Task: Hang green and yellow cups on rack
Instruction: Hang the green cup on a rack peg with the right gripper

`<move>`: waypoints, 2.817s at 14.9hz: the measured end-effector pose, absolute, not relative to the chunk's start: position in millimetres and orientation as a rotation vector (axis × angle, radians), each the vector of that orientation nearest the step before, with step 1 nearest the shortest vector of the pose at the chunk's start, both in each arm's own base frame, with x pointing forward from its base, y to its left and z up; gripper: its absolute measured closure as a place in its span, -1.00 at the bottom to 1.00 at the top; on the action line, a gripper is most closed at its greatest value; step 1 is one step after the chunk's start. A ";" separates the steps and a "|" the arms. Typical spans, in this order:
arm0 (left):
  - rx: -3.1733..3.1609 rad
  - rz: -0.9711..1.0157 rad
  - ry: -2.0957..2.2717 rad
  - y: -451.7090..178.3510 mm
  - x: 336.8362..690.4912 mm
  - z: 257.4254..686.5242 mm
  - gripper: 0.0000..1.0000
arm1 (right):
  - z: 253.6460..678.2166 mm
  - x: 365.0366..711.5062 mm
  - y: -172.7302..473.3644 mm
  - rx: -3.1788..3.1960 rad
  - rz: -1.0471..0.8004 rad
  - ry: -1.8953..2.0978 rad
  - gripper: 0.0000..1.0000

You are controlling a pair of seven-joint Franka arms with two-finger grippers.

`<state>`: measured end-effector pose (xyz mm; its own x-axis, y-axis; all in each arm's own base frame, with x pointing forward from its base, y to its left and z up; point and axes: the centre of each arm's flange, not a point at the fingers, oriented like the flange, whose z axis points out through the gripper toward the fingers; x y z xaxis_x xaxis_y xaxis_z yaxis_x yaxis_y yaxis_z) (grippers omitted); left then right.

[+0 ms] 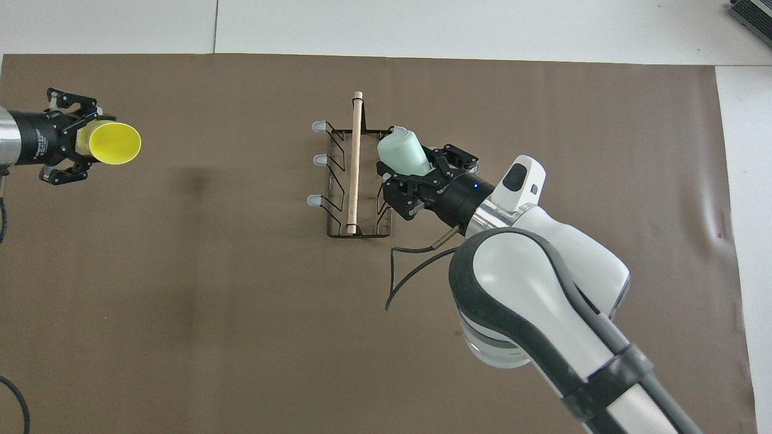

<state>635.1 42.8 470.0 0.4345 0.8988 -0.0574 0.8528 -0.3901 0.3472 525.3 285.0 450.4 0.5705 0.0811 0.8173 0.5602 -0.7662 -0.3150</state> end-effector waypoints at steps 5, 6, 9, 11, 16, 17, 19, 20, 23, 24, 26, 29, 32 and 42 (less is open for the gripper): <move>2.614 0.376 1.485 -1.3 628.5 505.9 -0.42 | 408.8 496.0 292.7 -2.197 -1.190 -0.497 -0.41; 2.657 0.411 1.482 -5.0 625.9 510.1 -0.42 | 400.9 492.4 293.1 -2.187 -1.216 -0.502 -0.41; 2.755 0.533 1.502 -15.5 620.7 518.7 -0.42 | 389.2 489.4 294.7 -2.182 -1.241 -0.513 -0.41; 2.775 0.576 1.525 -20.2 618.8 520.3 -0.42 | 389.1 489.4 294.8 -2.182 -1.241 -0.513 -0.41; 2.805 0.648 1.549 -20.4 618.1 519.1 -0.42 | 385.0 492.1 296.5 -2.176 -1.240 -0.521 -0.41; 2.803 0.657 1.555 -22.3 618.0 519.3 -0.42 | 384.4 493.0 296.3 -2.177 -1.241 -0.523 -0.41; 2.800 0.663 1.560 -24.2 618.0 519.4 -0.42 | 386.1 495.8 294.7 -2.175 -1.250 -0.521 -0.41; 2.799 0.664 1.560 -24.3 618.0 519.4 -0.42 | 387.6 497.4 293.6 -2.173 -1.255 -0.519 -0.41; 2.800 0.666 1.561 -24.2 618.0 519.4 -0.42 | 381.9 502.4 294.3 -2.136 -1.284 -0.577 -0.41; 2.801 0.667 1.561 -24.2 618.0 519.4 -0.42 | 373.2 505.9 294.0 -2.116 -1.290 -0.597 -0.41; 2.801 0.667 1.561 -24.2 618.0 519.4 -0.42 | 353.2 511.8 287.4 -2.121 -1.288 -0.576 -0.41; 2.803 0.671 1.560 -24.1 618.0 519.5 -0.42 | 338.5 508.5 286.6 -2.133 -1.276 -0.568 -0.41; 2.819 0.689 1.549 -24.9 618.1 519.7 -0.42 | 329.7 501.5 287.3 -2.141 -1.259 -0.528 -0.41; 2.963 0.824 1.468 -77.0 605.8 519.7 -0.42 | 314.9 490.5 289.2 -2.132 -1.231 -0.510 -0.70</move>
<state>605.8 -77.0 519.7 0.5204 0.6724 0.5263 0.7997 -0.6000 -0.0242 490.5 289.2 314.9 0.4917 0.0233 0.8705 0.5987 -0.7349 -0.3185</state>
